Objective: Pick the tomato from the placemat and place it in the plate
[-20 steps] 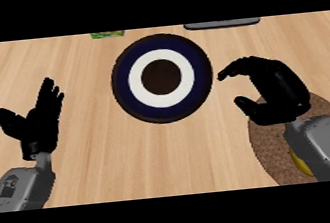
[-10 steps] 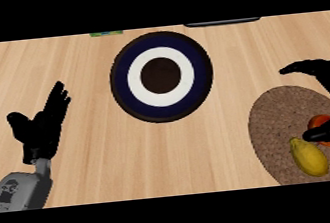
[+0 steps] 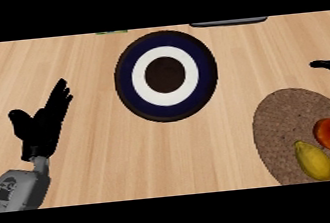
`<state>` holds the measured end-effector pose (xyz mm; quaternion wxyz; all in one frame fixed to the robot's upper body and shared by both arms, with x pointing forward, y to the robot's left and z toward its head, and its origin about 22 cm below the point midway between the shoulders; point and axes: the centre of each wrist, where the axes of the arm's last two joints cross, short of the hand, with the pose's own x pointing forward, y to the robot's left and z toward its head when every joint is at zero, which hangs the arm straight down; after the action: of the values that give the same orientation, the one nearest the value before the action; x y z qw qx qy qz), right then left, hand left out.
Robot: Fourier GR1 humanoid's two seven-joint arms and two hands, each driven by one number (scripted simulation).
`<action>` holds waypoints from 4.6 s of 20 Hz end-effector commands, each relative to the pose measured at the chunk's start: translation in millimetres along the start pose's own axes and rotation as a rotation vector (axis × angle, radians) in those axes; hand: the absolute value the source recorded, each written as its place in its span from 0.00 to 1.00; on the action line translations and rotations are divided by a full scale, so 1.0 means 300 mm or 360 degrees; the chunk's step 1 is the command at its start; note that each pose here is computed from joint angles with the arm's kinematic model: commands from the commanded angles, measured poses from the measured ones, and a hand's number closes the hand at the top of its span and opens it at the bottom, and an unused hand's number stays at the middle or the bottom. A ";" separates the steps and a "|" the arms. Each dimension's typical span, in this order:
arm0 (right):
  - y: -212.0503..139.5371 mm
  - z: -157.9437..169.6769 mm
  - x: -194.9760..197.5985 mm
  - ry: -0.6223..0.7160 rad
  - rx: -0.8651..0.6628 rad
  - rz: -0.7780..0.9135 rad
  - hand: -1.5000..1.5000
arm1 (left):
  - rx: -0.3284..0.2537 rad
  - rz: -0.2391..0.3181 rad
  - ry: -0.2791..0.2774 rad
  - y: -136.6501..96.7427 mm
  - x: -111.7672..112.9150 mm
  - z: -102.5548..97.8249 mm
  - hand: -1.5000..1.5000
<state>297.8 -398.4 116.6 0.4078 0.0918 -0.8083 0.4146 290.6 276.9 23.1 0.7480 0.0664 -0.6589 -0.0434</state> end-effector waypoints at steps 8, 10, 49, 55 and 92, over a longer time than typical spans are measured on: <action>0.004 0.170 -0.011 -0.0106 0.0600 0.0128 0.00 | -0.0005 0.0007 0.0046 0.040 0.012 -0.005 0.50; -0.009 0.172 -0.018 -0.0118 0.0633 0.0212 0.00 | -0.0028 -0.0005 0.0030 -0.004 -0.022 0.015 0.50; 0.156 0.072 -0.252 -0.0147 0.1226 0.0868 1.00 | 0.0015 -0.0006 0.0060 0.017 -0.049 0.023 0.50; 0.201 0.140 -0.262 -0.0167 0.1129 0.0790 1.00 | 0.0014 -0.0012 0.0049 0.008 -0.032 0.020 0.50; 0.666 -1.074 0.191 0.0942 -0.0949 0.0501 1.00 | 0.0036 -0.0043 0.0037 0.010 -0.009 0.008 0.50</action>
<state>334.1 -12.1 136.3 0.5440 -0.2523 -0.7632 0.2405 285.8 281.3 24.1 0.7576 0.0756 -0.6467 -0.0452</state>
